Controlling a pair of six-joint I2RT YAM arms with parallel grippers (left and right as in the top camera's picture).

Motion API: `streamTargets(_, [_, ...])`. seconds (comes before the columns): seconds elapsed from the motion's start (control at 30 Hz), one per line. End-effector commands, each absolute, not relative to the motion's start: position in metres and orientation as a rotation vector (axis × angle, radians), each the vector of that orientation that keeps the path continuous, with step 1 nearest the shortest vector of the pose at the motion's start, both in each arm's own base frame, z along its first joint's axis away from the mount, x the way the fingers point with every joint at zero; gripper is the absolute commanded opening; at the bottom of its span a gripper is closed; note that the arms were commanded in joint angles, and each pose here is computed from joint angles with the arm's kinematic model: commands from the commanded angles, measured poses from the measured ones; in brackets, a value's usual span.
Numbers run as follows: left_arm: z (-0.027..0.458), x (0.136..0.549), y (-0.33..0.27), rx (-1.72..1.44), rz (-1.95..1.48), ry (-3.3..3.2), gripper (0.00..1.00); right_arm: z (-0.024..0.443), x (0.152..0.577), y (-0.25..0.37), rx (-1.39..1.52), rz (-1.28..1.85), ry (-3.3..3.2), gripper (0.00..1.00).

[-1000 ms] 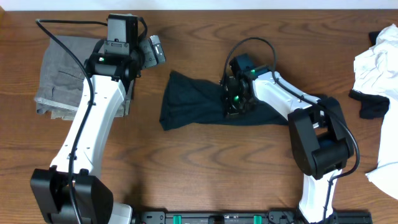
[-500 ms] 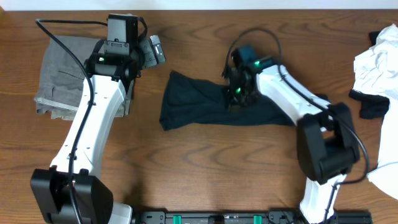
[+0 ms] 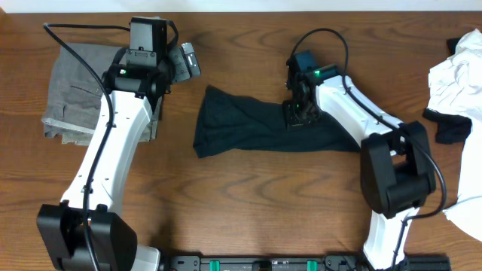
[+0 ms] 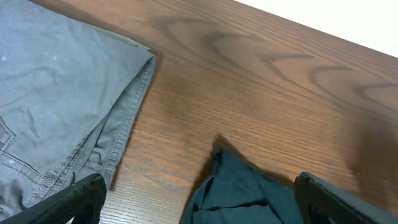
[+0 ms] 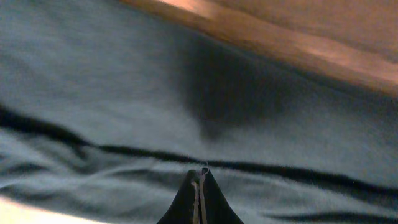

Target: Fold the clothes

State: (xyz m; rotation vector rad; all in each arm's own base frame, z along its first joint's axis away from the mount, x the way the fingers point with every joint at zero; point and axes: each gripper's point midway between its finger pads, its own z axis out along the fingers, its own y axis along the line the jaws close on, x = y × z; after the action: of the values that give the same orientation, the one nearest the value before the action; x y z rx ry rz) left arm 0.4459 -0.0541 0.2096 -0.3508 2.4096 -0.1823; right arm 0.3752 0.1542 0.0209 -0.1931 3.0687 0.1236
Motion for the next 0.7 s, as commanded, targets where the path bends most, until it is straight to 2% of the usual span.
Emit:
streamTargets(0.0, [0.207,0.447,-0.051,-0.361,-0.166,2.414,0.98,0.007,0.372,0.143,-0.187,0.051,3.100,0.01])
streamTargets(0.47, [0.207,0.447,-0.051,-0.361,-0.166,2.413,0.98,0.007,0.341,0.131,-0.235,-0.030,3.228,0.01])
streamTargets(0.67, [0.207,0.447,-0.051,-0.361,-0.166,2.414,0.98,0.010,0.342,0.128,-0.232,-0.045,3.224,0.01])
